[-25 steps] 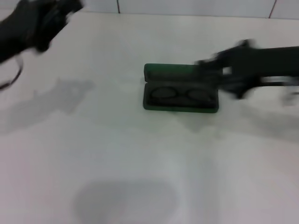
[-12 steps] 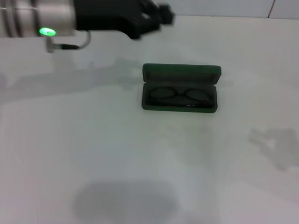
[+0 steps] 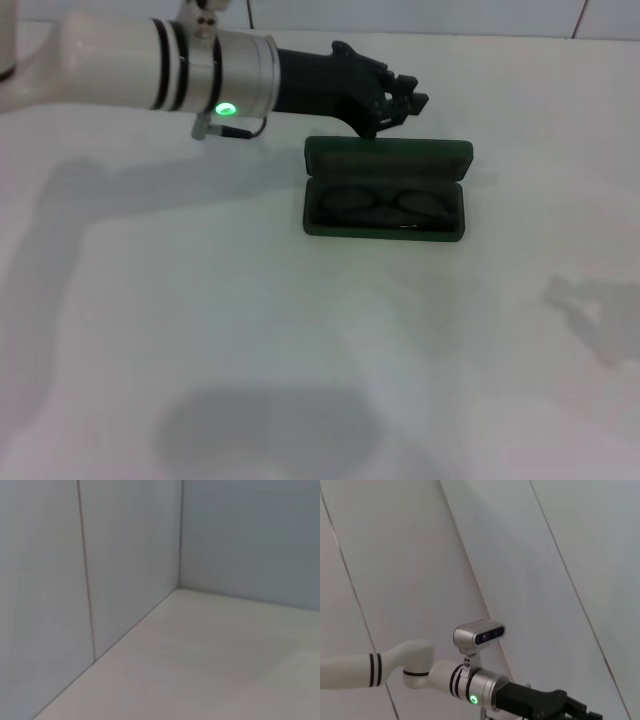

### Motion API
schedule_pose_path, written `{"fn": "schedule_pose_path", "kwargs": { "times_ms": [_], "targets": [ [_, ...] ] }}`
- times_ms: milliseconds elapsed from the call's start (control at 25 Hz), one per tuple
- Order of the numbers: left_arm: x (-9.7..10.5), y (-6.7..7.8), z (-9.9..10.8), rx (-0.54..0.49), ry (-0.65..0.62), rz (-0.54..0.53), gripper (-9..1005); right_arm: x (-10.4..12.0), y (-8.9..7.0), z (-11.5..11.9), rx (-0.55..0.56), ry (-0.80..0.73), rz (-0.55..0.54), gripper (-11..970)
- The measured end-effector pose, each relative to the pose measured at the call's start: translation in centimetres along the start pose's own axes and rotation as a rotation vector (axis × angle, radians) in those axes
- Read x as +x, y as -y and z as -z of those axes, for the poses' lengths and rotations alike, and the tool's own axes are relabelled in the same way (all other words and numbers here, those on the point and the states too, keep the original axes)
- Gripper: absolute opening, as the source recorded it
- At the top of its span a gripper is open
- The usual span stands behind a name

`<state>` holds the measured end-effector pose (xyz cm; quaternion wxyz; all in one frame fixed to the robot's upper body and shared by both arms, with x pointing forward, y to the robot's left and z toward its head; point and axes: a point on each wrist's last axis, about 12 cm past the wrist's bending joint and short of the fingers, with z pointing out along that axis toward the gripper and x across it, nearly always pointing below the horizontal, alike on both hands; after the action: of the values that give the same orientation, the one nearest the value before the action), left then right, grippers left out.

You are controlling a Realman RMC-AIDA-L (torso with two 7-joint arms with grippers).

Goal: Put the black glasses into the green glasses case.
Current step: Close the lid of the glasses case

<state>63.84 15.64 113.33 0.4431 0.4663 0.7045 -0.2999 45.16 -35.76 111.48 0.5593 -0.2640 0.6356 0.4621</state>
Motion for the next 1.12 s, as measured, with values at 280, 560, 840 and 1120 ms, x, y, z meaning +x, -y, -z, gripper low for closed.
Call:
{"fn": "schedule_pose_path", "kwargs": {
  "times_ms": [280, 560, 840, 1120],
  "targets": [
    [1.1, 0.3, -0.9, -0.038, -0.041, -0.003, 208, 0.3, 0.7, -0.8, 0.016, -0.014, -0.012, 140],
    [2.0, 0.4, -1.2, -0.048, -0.076, 0.014, 205, 0.4, 1.2, -1.5, 0.015, -0.011, -0.012, 140],
    [2.2, 0.3, -1.3, -0.065, -0.083, 0.015, 203, 0.7, 1.3, -1.7, 0.021, -0.015, -0.026, 141],
    [2.5, 0.4, -1.6, -0.065, -0.096, 0.025, 202, 0.9, 1.3, -1.7, 0.022, -0.012, -0.026, 141]
  ]
}}
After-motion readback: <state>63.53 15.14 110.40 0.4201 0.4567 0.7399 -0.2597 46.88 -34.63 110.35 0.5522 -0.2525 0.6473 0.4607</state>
